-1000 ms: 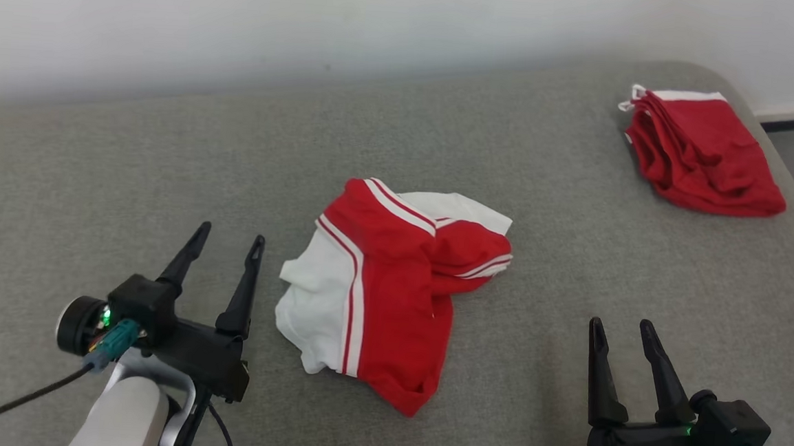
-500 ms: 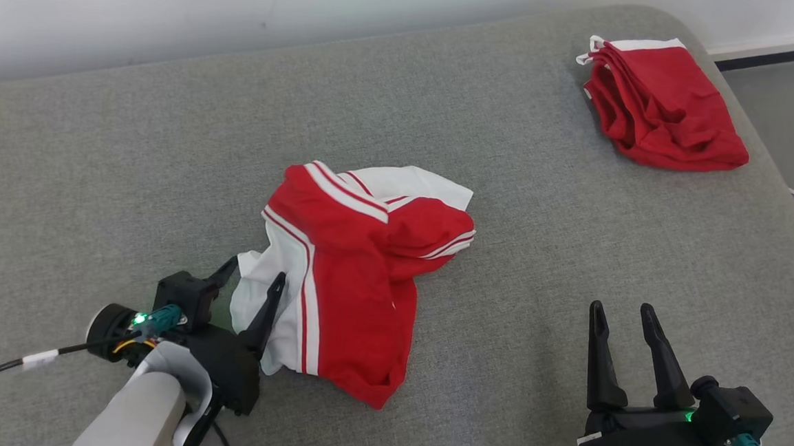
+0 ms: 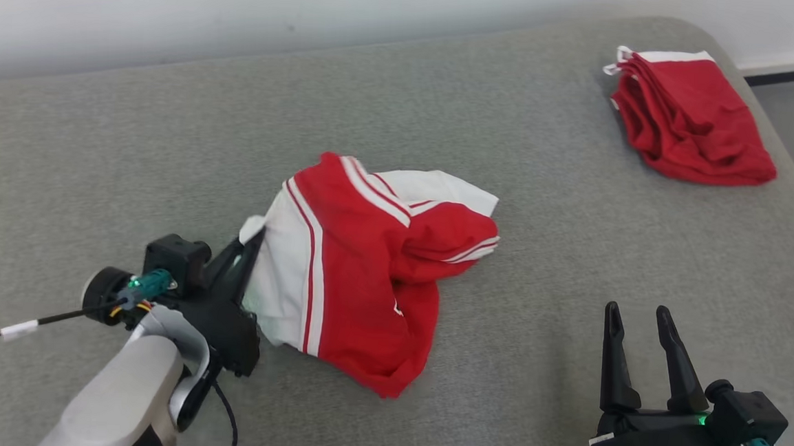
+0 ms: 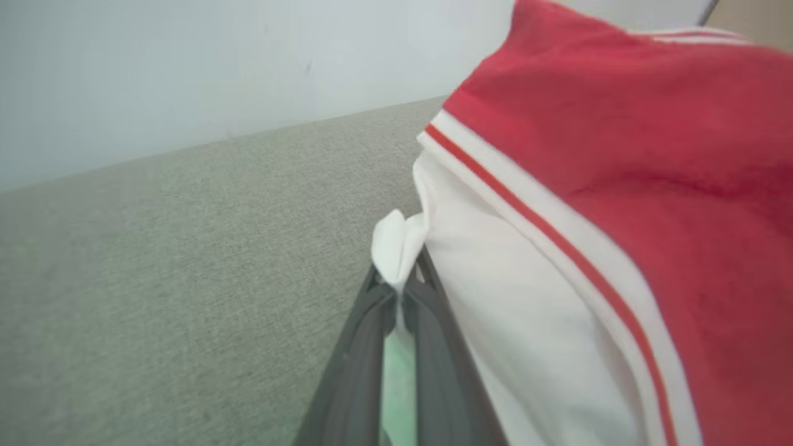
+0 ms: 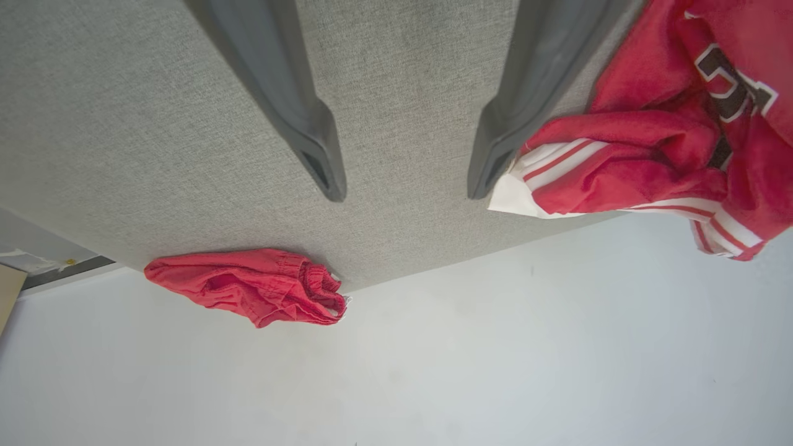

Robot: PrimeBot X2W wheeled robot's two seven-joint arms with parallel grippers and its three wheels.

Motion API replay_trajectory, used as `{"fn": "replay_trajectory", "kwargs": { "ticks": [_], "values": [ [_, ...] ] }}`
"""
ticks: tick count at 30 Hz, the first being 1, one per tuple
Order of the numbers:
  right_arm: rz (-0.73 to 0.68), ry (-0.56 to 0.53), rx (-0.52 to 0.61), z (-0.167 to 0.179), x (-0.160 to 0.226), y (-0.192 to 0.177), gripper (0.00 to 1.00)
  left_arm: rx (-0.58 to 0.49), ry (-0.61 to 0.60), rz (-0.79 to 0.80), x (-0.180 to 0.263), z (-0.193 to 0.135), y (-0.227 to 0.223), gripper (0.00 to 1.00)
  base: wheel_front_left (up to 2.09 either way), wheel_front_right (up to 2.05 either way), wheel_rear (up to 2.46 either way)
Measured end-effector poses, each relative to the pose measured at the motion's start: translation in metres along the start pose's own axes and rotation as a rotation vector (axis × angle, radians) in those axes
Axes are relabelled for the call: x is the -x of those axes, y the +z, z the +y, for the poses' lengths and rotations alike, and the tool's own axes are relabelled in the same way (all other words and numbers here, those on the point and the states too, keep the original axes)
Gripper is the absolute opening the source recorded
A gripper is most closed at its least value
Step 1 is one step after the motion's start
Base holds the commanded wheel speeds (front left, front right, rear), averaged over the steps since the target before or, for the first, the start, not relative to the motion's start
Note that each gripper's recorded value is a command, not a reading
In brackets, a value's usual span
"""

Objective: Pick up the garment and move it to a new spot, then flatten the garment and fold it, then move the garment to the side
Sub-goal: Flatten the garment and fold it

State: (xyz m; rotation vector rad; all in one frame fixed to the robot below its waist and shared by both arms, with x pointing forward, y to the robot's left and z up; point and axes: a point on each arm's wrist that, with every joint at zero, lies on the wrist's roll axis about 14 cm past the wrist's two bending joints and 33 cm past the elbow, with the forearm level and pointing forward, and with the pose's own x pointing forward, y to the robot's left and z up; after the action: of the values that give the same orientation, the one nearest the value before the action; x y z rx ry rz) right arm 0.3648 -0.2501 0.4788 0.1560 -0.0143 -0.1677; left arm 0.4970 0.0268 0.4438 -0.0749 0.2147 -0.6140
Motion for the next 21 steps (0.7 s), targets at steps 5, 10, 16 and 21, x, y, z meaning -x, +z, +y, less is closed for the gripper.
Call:
{"fn": "replay_trajectory", "kwargs": {
  "ticks": [5, 10, 16, 21],
  "values": [
    [0.008, 0.045, -0.013, 0.015, -0.004, -0.004, 1.0, -0.01, 0.087, -0.123, 0.018, 0.023, 0.039, 0.0, 0.0, 0.0, 0.0],
    [0.013, 0.109, -0.028, 0.038, -0.011, -0.008, 1.0, -0.012, 0.238, -0.164, 0.067, 0.058, 0.041, 0.0, 0.0, 0.0, 0.0],
    [0.02, 0.189, -0.041, 0.066, -0.016, -0.011, 1.0, 0.029, 0.446, -0.169, 0.14, 0.092, 0.023, 0.0, 0.0, 0.0, 0.0],
    [0.016, 0.245, -0.047, 0.085, -0.02, -0.01, 1.0, 0.105, 0.576, -0.135, 0.192, 0.097, -0.007, 0.0, 0.0, 0.0, 0.0]
  ]
}}
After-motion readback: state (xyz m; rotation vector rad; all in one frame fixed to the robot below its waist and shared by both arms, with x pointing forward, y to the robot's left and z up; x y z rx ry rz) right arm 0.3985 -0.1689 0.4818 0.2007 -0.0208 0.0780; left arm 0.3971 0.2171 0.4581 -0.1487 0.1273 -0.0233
